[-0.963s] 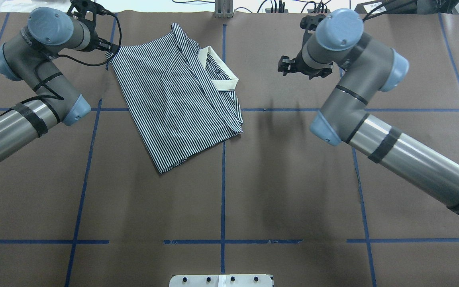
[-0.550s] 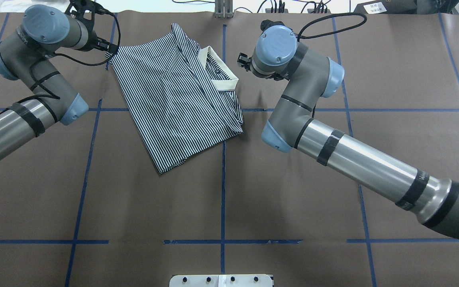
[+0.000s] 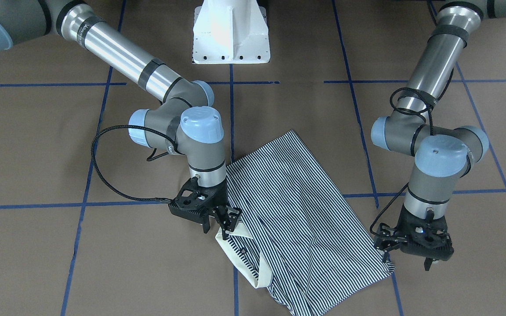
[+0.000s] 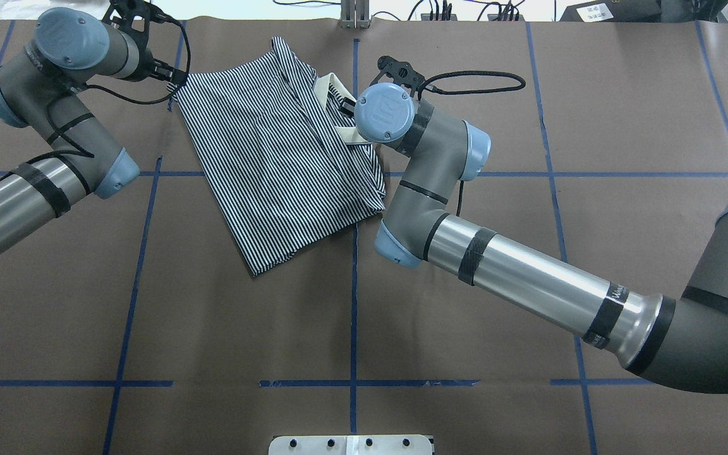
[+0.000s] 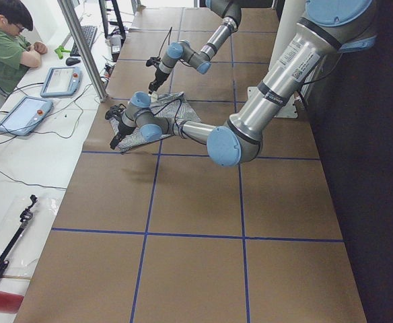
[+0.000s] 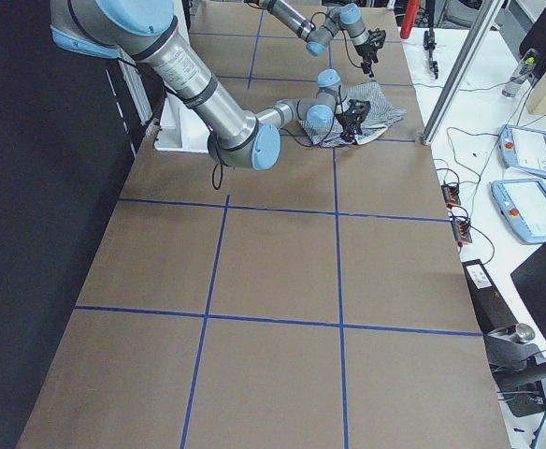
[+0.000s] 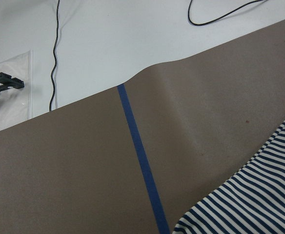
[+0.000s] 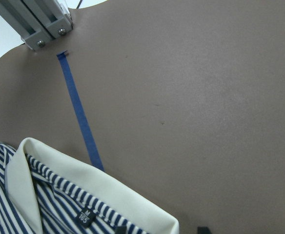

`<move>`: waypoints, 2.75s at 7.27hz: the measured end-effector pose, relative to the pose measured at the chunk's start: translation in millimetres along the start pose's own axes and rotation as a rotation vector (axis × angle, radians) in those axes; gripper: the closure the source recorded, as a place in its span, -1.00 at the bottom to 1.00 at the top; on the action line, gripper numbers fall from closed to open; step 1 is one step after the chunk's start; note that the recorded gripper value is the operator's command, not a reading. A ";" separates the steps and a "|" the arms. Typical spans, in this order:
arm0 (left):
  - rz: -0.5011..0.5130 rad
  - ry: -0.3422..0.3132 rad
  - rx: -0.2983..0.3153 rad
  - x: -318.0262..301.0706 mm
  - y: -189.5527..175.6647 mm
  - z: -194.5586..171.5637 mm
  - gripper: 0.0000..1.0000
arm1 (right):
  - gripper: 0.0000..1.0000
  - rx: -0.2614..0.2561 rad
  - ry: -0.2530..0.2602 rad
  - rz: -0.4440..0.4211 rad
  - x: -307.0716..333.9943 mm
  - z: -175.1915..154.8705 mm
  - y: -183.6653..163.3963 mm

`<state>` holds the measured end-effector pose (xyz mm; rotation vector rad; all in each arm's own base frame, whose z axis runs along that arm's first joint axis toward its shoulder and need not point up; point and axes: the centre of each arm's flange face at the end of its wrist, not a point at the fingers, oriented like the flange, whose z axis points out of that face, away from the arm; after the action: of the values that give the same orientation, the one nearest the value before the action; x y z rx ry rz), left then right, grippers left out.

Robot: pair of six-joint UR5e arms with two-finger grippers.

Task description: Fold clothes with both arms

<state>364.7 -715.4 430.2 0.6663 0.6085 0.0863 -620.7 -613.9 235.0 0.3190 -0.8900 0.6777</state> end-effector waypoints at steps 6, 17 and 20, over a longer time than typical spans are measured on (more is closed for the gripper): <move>-0.003 0.004 0.006 -3.3 5.9 -4.3 -1.00 | 1.00 0.000 0.010 0.019 -1.4 4.0 10.7; -0.001 0.018 0.018 -2.1 12.6 -13.1 -1.00 | 1.00 0.012 -0.137 -0.073 178.2 -98.1 75.5; -0.001 0.019 0.018 -1.0 13.1 -13.0 -1.00 | 1.00 0.015 -0.127 -0.086 186.9 -96.1 73.7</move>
<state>358.1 -698.2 430.5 0.6828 0.6289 0.0865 -528.7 -432.3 325.2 0.4145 -0.9870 0.5898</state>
